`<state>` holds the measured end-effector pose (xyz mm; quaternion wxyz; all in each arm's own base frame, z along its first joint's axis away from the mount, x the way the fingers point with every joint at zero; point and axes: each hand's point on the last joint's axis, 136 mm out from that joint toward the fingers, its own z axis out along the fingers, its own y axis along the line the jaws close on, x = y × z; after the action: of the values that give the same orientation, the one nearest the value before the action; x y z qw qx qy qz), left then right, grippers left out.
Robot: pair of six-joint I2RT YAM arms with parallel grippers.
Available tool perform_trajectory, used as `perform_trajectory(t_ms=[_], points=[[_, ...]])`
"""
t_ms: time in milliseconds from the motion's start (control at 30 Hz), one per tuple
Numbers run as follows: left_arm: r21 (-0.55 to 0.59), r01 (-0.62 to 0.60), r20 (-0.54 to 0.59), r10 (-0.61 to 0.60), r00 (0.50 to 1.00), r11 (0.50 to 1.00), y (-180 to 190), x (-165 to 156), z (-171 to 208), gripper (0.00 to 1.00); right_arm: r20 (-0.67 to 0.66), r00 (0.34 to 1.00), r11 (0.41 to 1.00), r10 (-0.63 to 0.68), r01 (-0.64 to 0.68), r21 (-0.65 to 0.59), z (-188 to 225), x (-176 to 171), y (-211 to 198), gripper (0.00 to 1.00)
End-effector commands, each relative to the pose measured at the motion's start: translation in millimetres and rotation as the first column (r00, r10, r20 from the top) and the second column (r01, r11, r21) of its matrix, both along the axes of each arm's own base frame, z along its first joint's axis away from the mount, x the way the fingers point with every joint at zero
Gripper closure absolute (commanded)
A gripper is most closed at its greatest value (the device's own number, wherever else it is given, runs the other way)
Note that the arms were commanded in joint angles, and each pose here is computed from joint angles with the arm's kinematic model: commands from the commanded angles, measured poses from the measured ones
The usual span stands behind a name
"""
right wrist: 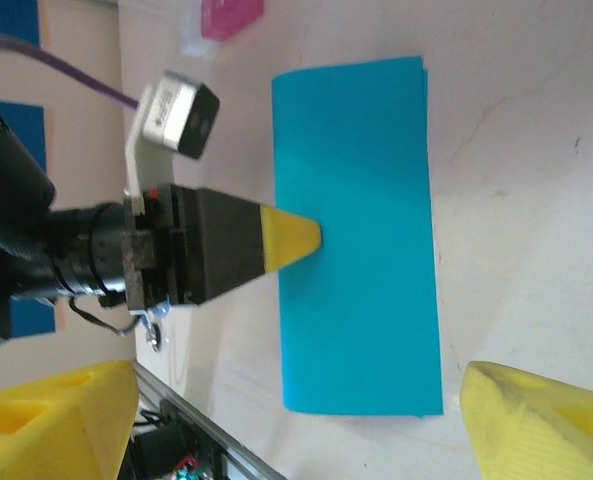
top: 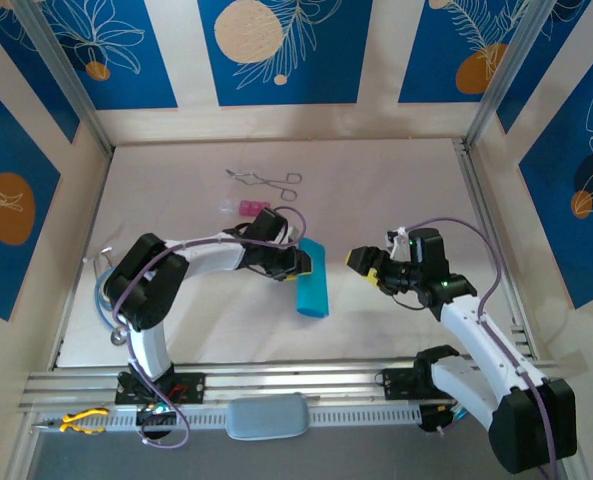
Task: Fold a paper plane with a square sheet of paper (pick it up from the middle)
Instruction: First fold the square sheet of paper in half at the center of the table.
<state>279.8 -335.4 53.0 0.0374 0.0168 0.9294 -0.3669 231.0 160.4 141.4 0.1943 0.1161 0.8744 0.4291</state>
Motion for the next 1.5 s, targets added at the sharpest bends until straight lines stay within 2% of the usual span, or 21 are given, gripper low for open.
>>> perform_trajectory(t_ms=[0,200,433,667,1133,1467], points=[[0.095,-0.002,0.021,0.000,1.000,0.996,19.3,3.1,-14.1,0.60,0.003,0.999,0.998,0.043,-0.043,-0.038,0.4,0.3,8.3,0.16],[0.190,0.000,0.047,-0.009,0.999,0.982,33.4,5.1,-17.6,0.55,-0.055,0.997,0.994,0.046,-0.051,-0.095,-13.7,2.9,16.1,0.15],[0.226,0.008,0.091,-0.029,0.995,0.974,41.8,5.6,-8.3,0.48,-0.073,0.996,0.993,0.050,-0.058,-0.102,-19.8,4.8,21.4,0.15],[0.279,-0.010,0.097,-0.018,0.995,0.960,50.7,7.8,-11.8,0.53,-0.104,0.993,0.993,0.060,-0.070,-0.097,-26.2,3.6,25.4,0.21],[0.317,-0.015,0.103,-0.018,0.995,0.948,57.1,9.9,-13.6,0.57,-0.127,0.990,0.990,0.068,-0.082,-0.111,-35.8,2.8,29.3,0.21],[0.312,0.080,0.059,-0.104,0.993,0.947,48.8,4.8,-24.8,0.53,-0.131,0.989,0.990,0.063,-0.079,-0.119,-38.8,2.4,28.2,0.20]])
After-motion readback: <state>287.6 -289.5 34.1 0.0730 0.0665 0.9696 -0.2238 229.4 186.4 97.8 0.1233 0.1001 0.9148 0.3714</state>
